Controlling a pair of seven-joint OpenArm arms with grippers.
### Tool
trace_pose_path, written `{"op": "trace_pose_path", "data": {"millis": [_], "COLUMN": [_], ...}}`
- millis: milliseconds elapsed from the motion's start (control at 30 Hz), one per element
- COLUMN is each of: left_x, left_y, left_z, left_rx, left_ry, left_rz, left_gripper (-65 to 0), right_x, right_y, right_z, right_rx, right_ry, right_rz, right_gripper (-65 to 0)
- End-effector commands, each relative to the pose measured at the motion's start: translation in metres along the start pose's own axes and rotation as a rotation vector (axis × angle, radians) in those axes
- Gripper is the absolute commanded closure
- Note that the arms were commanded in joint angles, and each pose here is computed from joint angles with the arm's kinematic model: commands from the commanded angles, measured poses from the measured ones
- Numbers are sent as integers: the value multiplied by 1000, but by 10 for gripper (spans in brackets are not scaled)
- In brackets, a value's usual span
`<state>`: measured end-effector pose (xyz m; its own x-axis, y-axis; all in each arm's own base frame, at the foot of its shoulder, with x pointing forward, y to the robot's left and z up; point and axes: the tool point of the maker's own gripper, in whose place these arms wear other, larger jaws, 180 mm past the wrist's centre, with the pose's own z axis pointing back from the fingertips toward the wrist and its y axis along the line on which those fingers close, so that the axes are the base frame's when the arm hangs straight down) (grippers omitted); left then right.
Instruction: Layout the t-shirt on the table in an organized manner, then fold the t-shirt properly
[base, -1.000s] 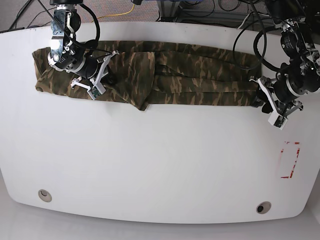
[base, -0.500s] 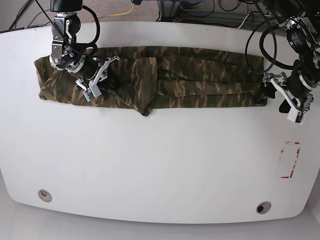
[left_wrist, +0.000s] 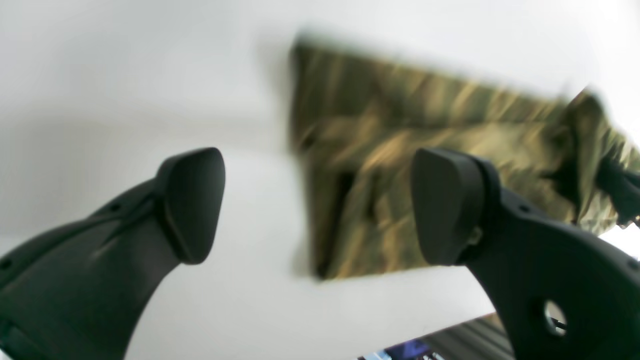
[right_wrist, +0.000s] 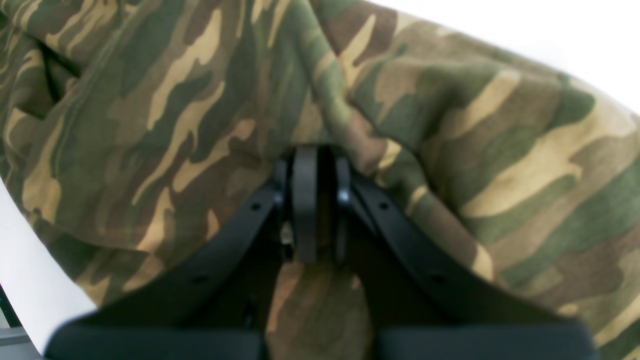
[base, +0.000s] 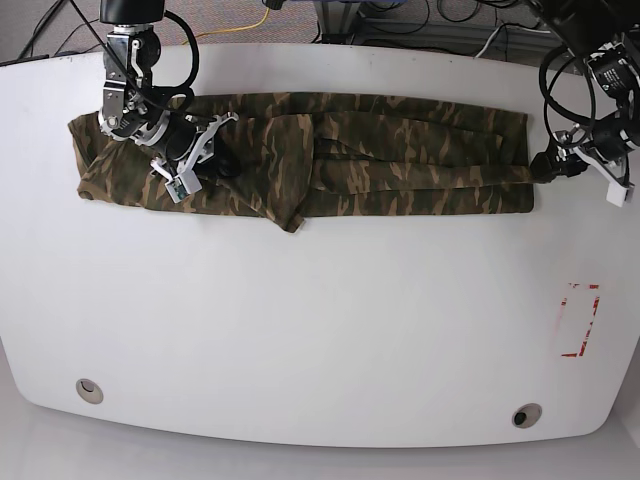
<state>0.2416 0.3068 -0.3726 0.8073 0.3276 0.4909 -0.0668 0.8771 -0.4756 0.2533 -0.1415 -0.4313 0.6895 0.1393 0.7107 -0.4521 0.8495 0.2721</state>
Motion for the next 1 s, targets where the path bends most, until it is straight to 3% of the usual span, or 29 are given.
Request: {"op": "trace_pose_path", "data": {"millis": [0, 433, 667, 767, 967], "left_x": [17, -7, -14, -23, -33], "left_y": [0, -29, -37, -50, -61], "left_z": [1, -35, -42, -52, -60], "left_rx": [-21, -102, -125, -153, -177], "left_ry": [-45, 94, 109, 148, 191], "left_rz": [-13, -70, -68, -88, -118], "left_gripper": [-556, -554, -551, -504, -268], "right_x": [-19, -19, -19, -18, -18], "right_y": [-9, -8, -7, -8, -8], "right_z": [4, 4, 4, 4, 4], "right_rx": [-39, -36, -34, -35, -34], "right_ry": [99, 95, 94, 92, 91], "right_rz": [25, 24, 21, 23, 22], "right_gripper": [-49, -48, -48, -46, -46]}}
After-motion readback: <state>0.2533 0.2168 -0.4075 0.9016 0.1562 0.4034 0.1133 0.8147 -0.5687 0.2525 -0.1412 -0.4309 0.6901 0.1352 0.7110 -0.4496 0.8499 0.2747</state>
